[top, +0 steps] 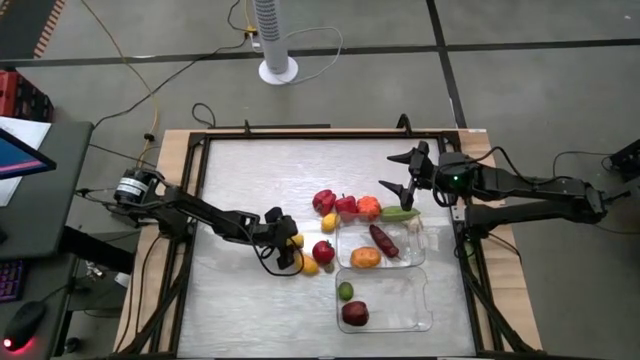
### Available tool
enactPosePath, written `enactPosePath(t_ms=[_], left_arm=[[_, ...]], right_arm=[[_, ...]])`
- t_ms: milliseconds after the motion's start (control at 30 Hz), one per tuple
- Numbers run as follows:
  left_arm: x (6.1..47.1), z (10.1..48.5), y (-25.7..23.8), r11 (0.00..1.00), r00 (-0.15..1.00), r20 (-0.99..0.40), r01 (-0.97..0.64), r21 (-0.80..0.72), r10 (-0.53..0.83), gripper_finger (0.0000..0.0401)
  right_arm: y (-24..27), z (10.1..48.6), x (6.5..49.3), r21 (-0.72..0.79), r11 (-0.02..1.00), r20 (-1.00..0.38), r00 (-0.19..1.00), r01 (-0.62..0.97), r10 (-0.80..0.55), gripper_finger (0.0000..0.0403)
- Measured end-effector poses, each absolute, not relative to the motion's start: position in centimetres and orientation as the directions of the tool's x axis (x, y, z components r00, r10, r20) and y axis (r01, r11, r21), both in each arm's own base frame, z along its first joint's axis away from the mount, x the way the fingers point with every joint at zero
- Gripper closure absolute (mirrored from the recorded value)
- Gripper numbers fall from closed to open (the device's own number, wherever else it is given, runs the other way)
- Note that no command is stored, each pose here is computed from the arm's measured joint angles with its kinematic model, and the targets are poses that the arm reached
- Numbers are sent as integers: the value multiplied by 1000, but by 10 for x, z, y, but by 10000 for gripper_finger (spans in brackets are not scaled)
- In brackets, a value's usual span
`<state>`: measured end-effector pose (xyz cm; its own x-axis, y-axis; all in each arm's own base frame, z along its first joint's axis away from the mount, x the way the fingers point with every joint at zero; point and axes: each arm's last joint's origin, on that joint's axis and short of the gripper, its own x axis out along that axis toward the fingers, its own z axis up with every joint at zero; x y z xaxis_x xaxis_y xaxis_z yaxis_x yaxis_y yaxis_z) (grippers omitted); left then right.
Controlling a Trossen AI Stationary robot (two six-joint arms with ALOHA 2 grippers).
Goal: Sort produce into baskets
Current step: Put the lemon middle into the bottom transparent bin, then put the bottom lemon into the bottom transparent bin
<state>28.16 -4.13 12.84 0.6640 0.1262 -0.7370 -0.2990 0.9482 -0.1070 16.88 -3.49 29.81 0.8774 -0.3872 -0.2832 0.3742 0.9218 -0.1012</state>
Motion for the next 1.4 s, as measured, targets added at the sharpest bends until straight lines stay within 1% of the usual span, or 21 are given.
enactPosePath(t_ms=[100, 167, 233, 300, 400, 467, 567, 733, 800, 867, 967, 1100, 1233, 1400], left_arm=[[278, 138, -41, 951, 673, -729, -288, -108, 121, 214], [275, 150, -40, 954, 697, -707, -277, -114, 118, 223], [272, 165, -39, 954, 741, -662, -268, -132, 117, 223], [271, 183, -39, 953, 807, -581, -248, -176, 103, 221], [278, 205, -47, 955, 904, -428, -130, -267, 3, 205], [288, 210, -59, 959, 913, -404, -58, -276, -61, 199], [312, 210, -81, 970, 882, -459, -5, -241, -110, 197], [369, 227, -121, 956, 848, -451, 200, -215, -278, 195], [385, 232, -134, 950, 826, -470, 258, -175, -311, 194], [403, 237, -143, 952, 822, -482, 271, -139, -304, 193], [421, 236, -148, 963, 793, -548, 249, -107, -266, 185], [435, 235, -147, 967, 747, -621, 242, -81, -239, 155], [433, 232, -144, 969, 712, -670, 240, -49, -210, 126], [418, 240, -150, 973, 673, -724, 228, 12, -149, 118]], right_arm=[[-35, 298, 169, -102, 922, -285, 877, 374, -387, 33], [-35, 298, 169, -101, 922, -285, 877, 374, -387, 33], [-35, 298, 169, -101, 922, -285, 877, 374, -387, 33], [-35, 298, 169, -100, 922, -285, 877, 374, -387, 33], [-35, 298, 169, -99, 922, -284, 877, 374, -387, 33], [-35, 298, 169, -99, 922, -282, 878, 375, -387, 33], [-35, 298, 169, -99, 922, -279, 879, 375, -387, 33], [-35, 298, 169, -94, 922, -282, 878, 377, -388, 33], [-35, 298, 169, -93, 922, -288, 877, 375, -385, 33], [-34, 297, 169, -95, 924, -297, 875, 370, -381, 33], [-34, 296, 168, -97, 924, -305, 873, 369, -380, 33], [-34, 296, 168, -102, 924, -306, 873, 368, -381, 33], [-34, 296, 168, -102, 924, -307, 872, 367, -381, 33], [-34, 296, 168, -101, 925, -308, 872, 367, -380, 33]])
